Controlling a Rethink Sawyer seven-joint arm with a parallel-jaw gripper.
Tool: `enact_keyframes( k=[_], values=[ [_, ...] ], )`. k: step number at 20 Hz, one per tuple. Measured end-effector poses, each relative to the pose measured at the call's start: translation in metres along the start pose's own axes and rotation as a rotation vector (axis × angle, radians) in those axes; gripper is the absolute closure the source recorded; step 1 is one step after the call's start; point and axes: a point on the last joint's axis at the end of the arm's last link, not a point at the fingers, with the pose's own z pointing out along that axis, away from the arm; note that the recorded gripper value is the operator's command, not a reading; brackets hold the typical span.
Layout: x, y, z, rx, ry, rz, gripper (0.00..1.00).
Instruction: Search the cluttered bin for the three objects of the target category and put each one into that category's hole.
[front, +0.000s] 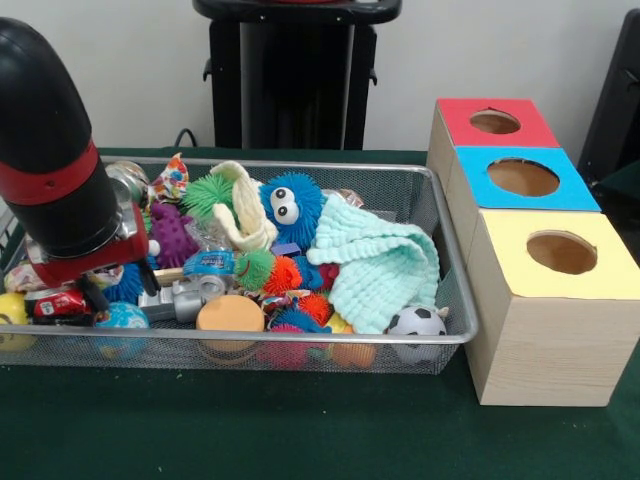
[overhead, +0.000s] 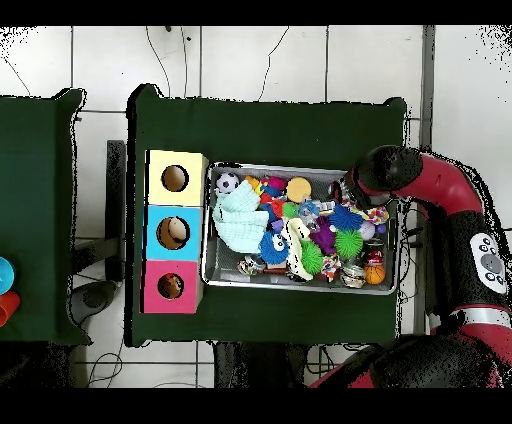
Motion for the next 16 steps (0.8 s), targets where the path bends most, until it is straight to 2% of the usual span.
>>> enact_keyframes(
  k=[16],
  values=[
    [0.0015, -0.0009, 0.0001, -0.021, -0.018, 0.021, 0.0]
  ],
)
